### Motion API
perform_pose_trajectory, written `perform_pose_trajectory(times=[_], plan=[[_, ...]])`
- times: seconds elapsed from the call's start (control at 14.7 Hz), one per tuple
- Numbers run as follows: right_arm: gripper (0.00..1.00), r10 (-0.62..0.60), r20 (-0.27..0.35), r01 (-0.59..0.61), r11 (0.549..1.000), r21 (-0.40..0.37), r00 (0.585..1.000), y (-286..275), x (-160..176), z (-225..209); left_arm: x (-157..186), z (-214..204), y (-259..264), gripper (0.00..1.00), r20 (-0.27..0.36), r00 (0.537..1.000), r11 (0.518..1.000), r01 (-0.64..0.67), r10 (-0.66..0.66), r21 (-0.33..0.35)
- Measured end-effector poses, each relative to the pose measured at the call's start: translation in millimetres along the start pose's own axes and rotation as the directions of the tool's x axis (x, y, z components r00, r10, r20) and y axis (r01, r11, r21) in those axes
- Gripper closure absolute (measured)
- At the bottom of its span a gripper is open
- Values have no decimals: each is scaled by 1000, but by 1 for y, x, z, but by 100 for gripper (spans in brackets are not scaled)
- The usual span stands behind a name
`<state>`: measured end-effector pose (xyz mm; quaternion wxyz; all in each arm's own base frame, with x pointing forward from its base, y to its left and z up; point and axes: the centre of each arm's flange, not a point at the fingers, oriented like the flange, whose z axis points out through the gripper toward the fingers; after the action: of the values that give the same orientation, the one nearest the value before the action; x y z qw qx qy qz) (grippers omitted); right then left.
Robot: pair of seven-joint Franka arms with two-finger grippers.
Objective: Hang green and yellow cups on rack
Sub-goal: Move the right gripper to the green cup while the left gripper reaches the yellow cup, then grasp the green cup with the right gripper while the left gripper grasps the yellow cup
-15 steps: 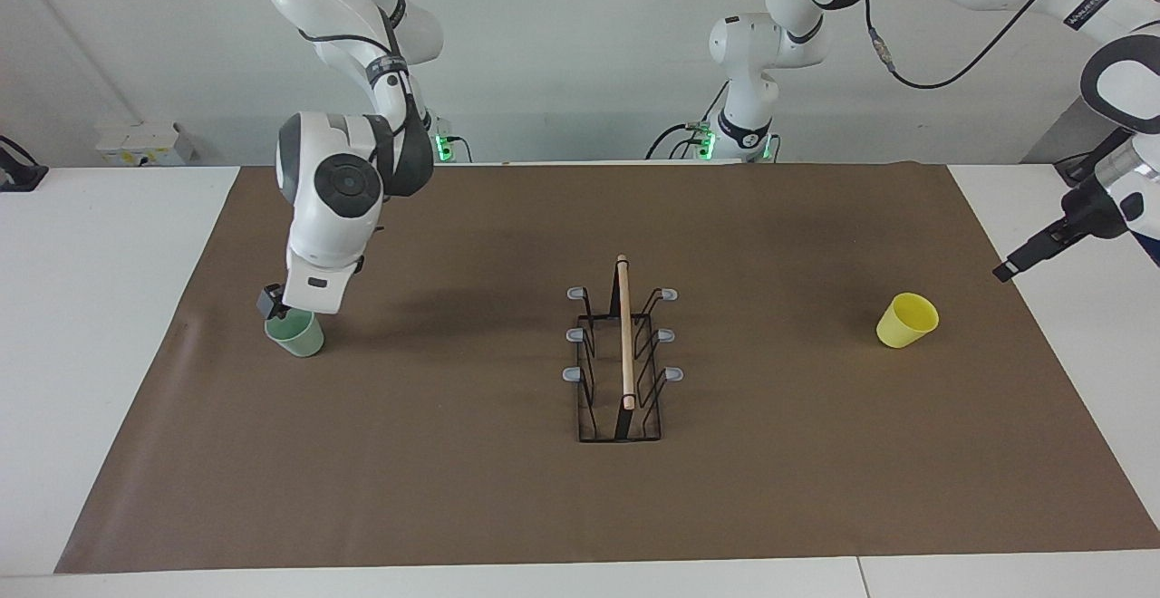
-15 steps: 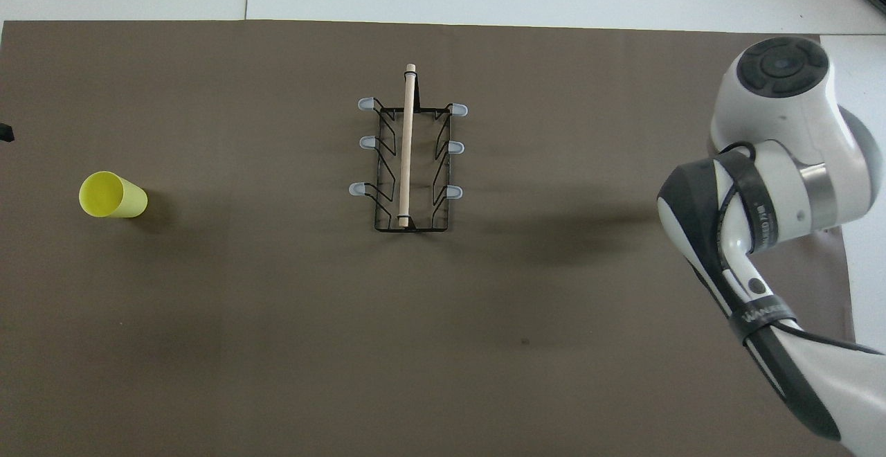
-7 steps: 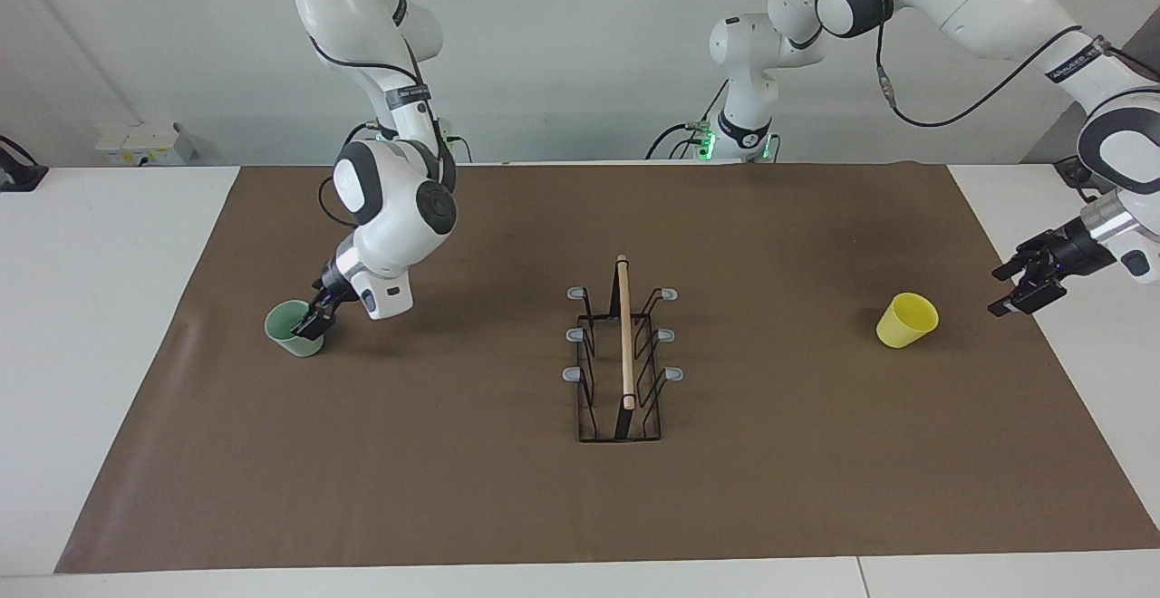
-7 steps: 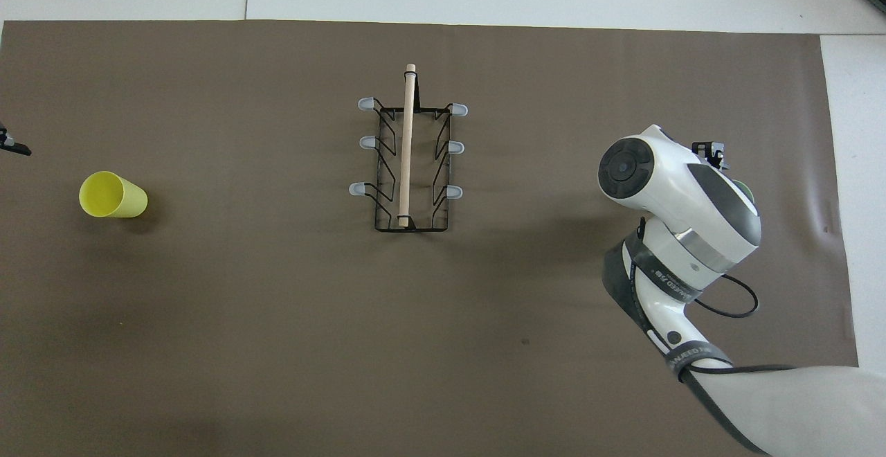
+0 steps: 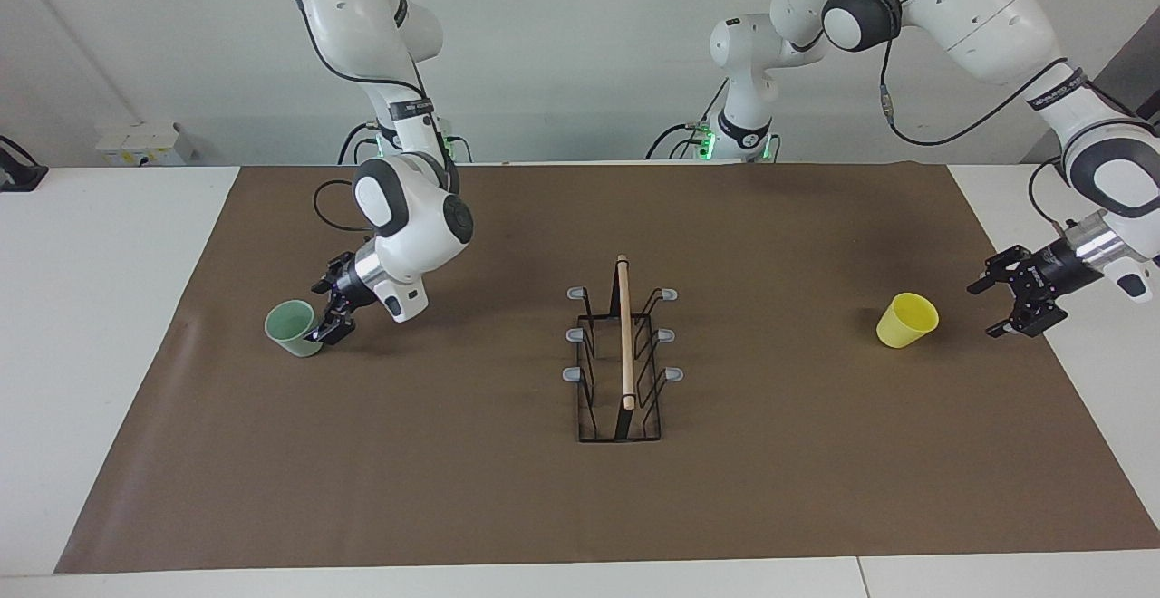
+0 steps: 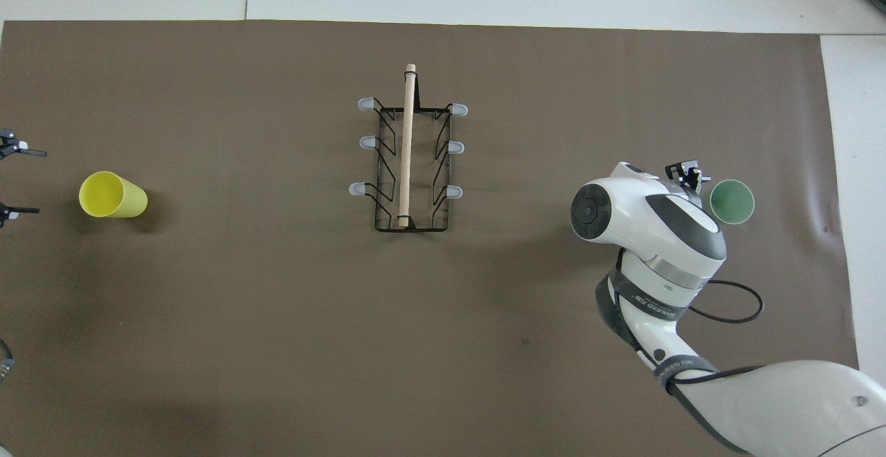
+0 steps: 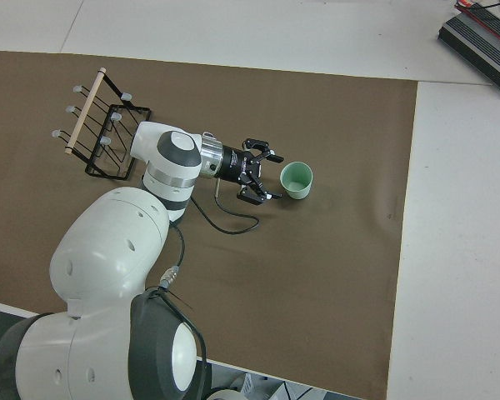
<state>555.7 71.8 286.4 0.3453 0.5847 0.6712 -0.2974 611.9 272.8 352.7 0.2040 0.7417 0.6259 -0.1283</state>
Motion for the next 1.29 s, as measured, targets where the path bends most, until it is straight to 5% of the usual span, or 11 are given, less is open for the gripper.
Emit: perform_pose_trajectory(times=[0.61, 1.29], plan=[[0, -96, 48, 99, 993, -62, 994, -8, 18, 16, 20, 62, -77, 0, 285, 907, 927, 355, -311, -120], [1, -2, 62, 7, 997, -76, 998, -17, 11, 50, -7, 117, -111, 0, 425, 789, 796, 564, -444, -217]])
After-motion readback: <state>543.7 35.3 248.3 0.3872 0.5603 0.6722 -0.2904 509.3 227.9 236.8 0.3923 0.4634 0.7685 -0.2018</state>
